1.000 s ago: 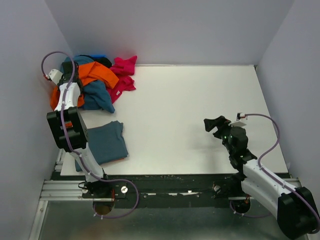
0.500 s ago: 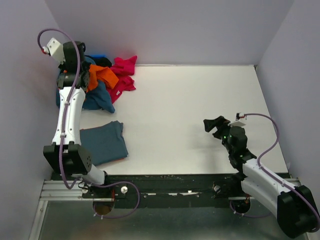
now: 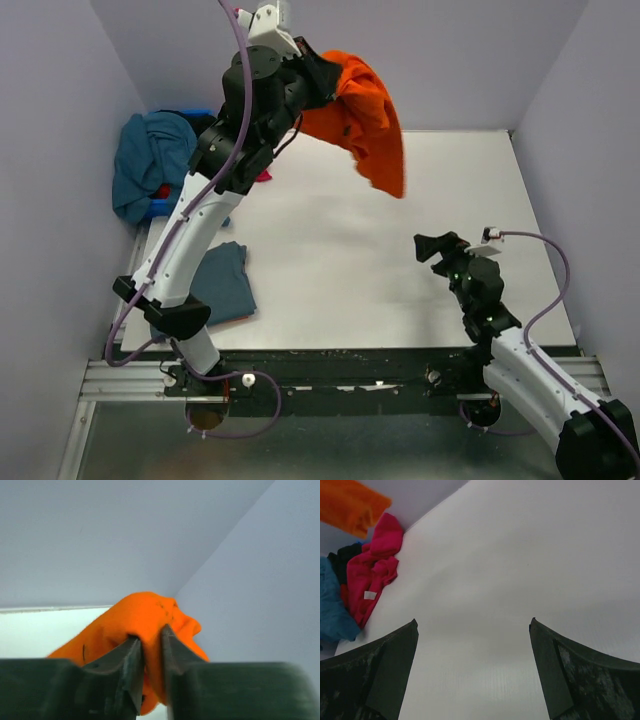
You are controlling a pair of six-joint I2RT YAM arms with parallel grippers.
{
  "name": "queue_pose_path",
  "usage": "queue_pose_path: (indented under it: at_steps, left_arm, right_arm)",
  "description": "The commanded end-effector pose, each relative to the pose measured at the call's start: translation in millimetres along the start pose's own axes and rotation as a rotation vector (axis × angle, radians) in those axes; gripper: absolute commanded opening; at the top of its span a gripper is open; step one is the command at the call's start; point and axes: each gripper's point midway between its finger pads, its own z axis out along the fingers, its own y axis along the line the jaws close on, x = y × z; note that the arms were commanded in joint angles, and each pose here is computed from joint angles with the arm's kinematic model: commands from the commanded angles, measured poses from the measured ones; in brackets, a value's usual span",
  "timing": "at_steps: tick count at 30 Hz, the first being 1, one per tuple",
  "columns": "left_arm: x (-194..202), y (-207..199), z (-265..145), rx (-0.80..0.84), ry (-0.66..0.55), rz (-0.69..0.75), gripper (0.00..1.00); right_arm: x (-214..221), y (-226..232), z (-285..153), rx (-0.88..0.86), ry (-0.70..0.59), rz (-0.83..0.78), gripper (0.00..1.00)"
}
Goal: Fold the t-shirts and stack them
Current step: Move the tshirt to the center of the board
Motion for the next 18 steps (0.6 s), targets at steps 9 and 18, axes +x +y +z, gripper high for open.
queue_pose_path:
  at_steps: [9,18]
  left_arm:
    - [157,182,-39,-0.454,0.251,0.052,0.99]
    - [294,212,-76,-0.329,0.572,0.069,0.93]
  right_arm:
    - [-25,-22,-11,0.129,-0.096,-0.049,1.00]
    - [-21,-32,-2,0.223,-0.035,-0.094,0.89]
